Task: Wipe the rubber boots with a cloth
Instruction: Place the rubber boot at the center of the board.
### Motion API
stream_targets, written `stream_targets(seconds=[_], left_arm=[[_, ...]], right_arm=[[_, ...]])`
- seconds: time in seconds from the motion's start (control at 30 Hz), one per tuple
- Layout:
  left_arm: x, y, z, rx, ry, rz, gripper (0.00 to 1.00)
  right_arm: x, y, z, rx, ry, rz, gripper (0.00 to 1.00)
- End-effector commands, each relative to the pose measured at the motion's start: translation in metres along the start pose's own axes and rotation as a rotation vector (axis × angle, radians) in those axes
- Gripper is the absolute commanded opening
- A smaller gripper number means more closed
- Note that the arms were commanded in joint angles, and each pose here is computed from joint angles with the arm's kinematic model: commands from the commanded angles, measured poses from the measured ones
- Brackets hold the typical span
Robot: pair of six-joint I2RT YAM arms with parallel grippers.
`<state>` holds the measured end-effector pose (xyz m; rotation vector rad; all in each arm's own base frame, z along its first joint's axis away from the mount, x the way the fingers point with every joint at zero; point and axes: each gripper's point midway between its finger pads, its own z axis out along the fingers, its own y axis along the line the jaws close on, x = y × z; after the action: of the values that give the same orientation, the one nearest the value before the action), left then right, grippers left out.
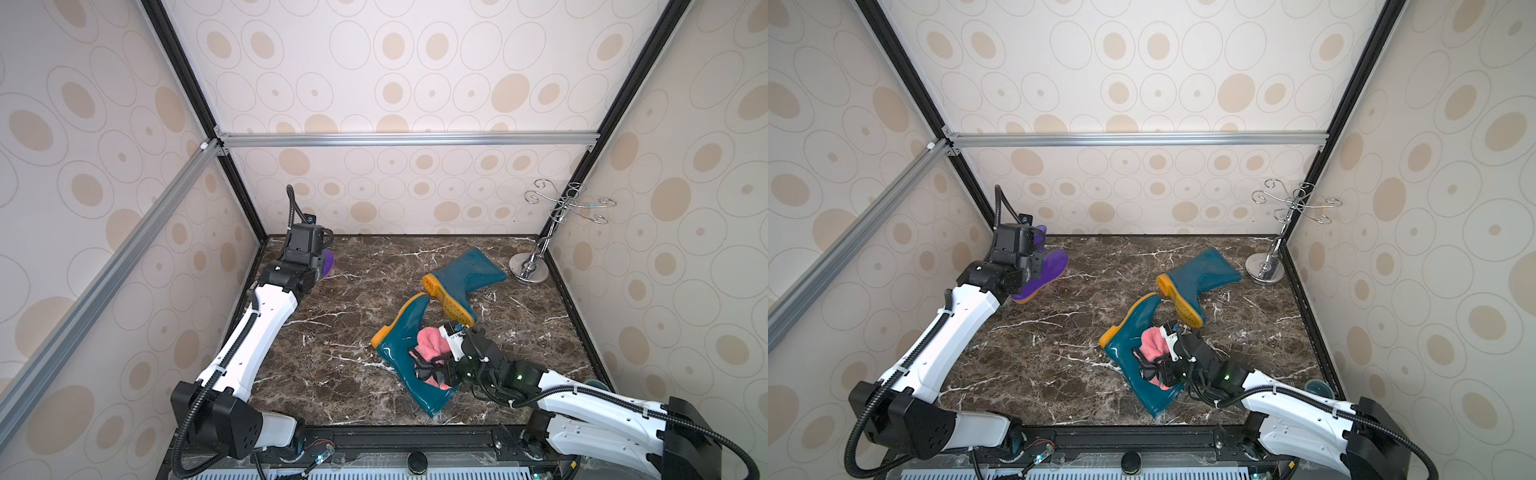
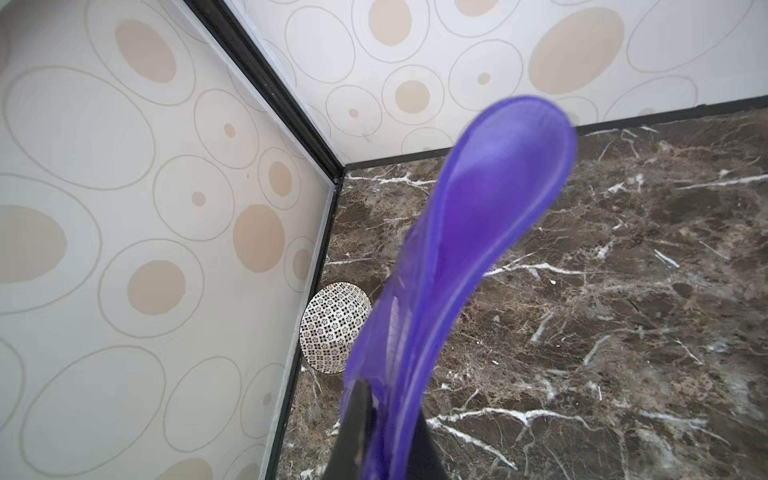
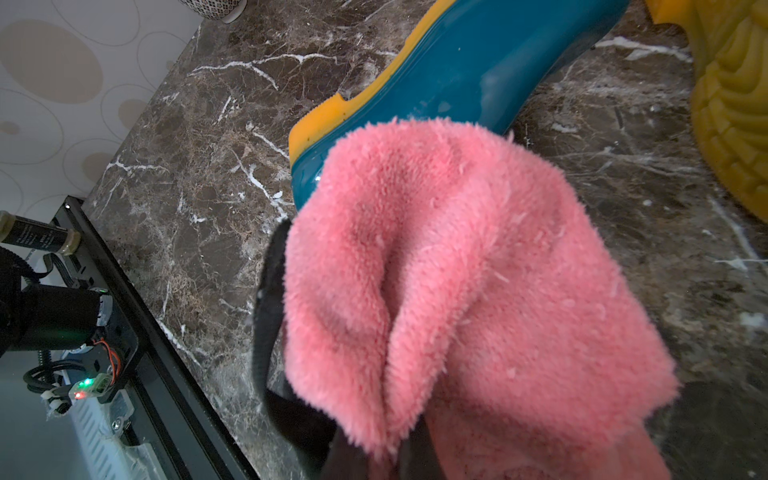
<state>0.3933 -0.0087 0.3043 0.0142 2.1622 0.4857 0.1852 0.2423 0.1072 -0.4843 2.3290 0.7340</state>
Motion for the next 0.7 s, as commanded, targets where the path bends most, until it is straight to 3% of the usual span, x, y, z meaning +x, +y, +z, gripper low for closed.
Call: stream_targets(seconds=[0.0, 0.17, 0.43, 0.67], left_arm=[[-0.043, 0.002, -0.012, 0.049, -0.13, -0.11, 0.0], [-0.057, -0.006, -0.008, 0.081, -0.147, -0.115, 0.0], [-0.067, -0.009, 0.012, 0.026, -0.163, -0.086, 0.0], [-0.053, -0.021, 0.028, 0.046, -0.11, -0.133, 0.0]], right_arm=[[0.002, 0.001, 0.001, -0.005, 0.006, 0.009, 0.0], [0.0, 0.002, 0.001, -0.008, 0.006, 0.005, 0.0], [0.004, 0.001, 0.002, -0.008, 0.014, 0.01, 0.0], [0.006, -0.002, 0.001, 0.004, 0.017, 0.009, 0.0]])
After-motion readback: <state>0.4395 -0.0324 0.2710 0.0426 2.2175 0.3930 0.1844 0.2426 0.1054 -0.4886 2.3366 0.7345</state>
